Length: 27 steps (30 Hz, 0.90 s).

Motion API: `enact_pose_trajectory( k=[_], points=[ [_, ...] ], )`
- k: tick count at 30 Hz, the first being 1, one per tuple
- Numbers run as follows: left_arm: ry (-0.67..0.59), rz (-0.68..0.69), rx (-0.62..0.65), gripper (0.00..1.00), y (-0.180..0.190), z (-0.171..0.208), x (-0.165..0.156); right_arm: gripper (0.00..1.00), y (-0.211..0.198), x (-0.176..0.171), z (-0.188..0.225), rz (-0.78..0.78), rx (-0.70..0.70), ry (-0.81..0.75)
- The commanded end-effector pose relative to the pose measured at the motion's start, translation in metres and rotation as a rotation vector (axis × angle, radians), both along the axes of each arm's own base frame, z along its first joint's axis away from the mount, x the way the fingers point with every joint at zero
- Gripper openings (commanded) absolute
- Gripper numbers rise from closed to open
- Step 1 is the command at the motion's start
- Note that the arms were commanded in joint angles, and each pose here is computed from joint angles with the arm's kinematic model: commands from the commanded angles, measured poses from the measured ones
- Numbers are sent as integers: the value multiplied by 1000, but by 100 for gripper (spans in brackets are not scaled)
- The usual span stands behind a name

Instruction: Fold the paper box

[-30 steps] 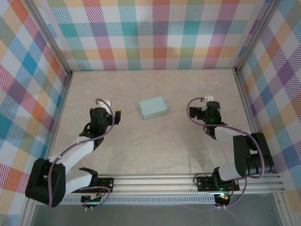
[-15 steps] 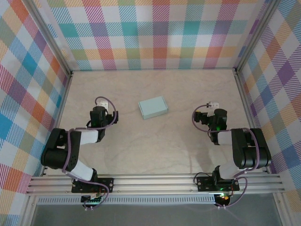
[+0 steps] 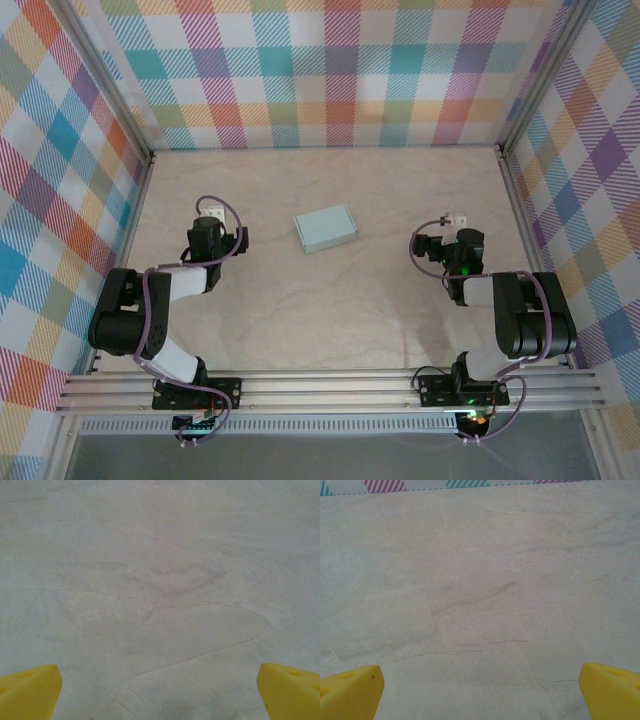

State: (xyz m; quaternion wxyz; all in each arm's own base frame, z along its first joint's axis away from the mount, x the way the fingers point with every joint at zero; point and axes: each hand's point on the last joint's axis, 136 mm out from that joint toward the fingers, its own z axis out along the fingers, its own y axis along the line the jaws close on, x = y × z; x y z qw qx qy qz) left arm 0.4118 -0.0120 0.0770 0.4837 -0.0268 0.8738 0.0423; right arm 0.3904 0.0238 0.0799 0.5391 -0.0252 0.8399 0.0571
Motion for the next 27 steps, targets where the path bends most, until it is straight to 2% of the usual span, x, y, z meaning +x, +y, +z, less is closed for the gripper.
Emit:
enact_pose_trajectory(
  k=[1,3,4,5,6,8,13,16,18,21,27],
  points=[
    [84,12,0,100,-2,-4,16,100,1,8,12,9,21,-45],
    [249,-7,13,100,-7,-27,29,100,1,7,12,8,22,-43],
    [338,-177,-16,100,-37,-39,32,100,1,7,12,7,22,-44],
    [387,-478,-81,100,-84,-44,14,100,1,7,12,9,22,-45],
    [359,-593,-102,100,-102,-34,0,100,1,7,12,8,22,-44],
    [200,-435,-75,100,-76,-18,4,100,1,7,12,9,20,-45],
    [79,-177,-27,100,-34,-3,10,100,1,8,12,7,21,-44],
    [-32,-21,-32,100,-5,5,1,100,1,8,12,7,20,-44],
    [-90,-6,-48,100,0,8,-7,100,1,8,12,8,20,-44],
    [-106,-63,-90,100,-5,5,-10,100,1,7,12,8,22,-43],
    [-133,-73,-111,100,-3,1,-13,100,1,8,12,8,21,-44]
  ],
)
